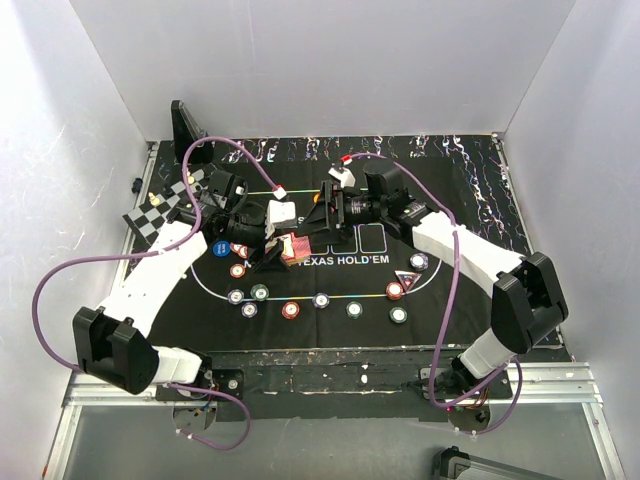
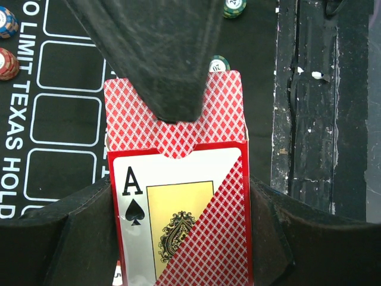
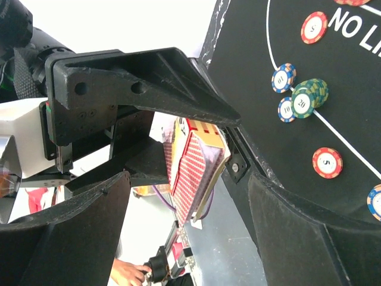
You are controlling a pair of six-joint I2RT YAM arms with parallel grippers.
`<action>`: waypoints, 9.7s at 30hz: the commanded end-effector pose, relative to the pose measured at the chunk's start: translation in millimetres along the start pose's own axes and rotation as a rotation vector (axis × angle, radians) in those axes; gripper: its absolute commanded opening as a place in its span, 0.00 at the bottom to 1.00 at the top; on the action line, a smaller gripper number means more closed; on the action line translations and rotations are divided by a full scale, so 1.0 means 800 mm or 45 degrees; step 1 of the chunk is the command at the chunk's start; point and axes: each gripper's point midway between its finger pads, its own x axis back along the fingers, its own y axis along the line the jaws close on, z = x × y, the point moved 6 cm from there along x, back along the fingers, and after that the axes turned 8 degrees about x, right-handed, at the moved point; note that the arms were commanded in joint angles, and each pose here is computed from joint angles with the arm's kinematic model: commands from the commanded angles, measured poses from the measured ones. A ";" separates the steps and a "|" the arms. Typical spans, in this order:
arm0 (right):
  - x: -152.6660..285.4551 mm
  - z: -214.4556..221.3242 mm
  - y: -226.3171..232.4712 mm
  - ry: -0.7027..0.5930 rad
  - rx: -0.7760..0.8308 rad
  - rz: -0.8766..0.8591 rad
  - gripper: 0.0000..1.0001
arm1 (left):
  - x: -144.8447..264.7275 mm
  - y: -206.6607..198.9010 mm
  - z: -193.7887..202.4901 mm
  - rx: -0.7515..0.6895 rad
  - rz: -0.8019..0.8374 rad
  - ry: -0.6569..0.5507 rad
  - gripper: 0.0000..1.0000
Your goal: Distribute texas hold em gaming equipment
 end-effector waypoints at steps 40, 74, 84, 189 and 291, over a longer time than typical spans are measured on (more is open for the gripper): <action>-0.009 0.003 -0.025 0.050 -0.090 -0.120 0.47 | 0.012 0.013 -0.025 -0.109 -0.028 0.053 0.00; 0.040 0.010 -0.028 -0.037 -0.104 -0.056 0.13 | 0.006 0.004 -0.011 -0.048 -0.010 0.025 0.00; 0.048 0.007 -0.021 -0.064 -0.081 -0.055 0.59 | 0.005 0.003 -0.006 -0.046 -0.006 0.042 0.00; -0.223 -0.020 -0.211 0.313 -0.237 0.297 0.36 | 0.026 -0.033 -0.004 0.077 -0.055 0.013 0.00; 0.007 -0.005 -0.036 0.036 -0.143 -0.224 0.31 | 0.022 0.002 -0.031 0.014 -0.105 -0.128 0.00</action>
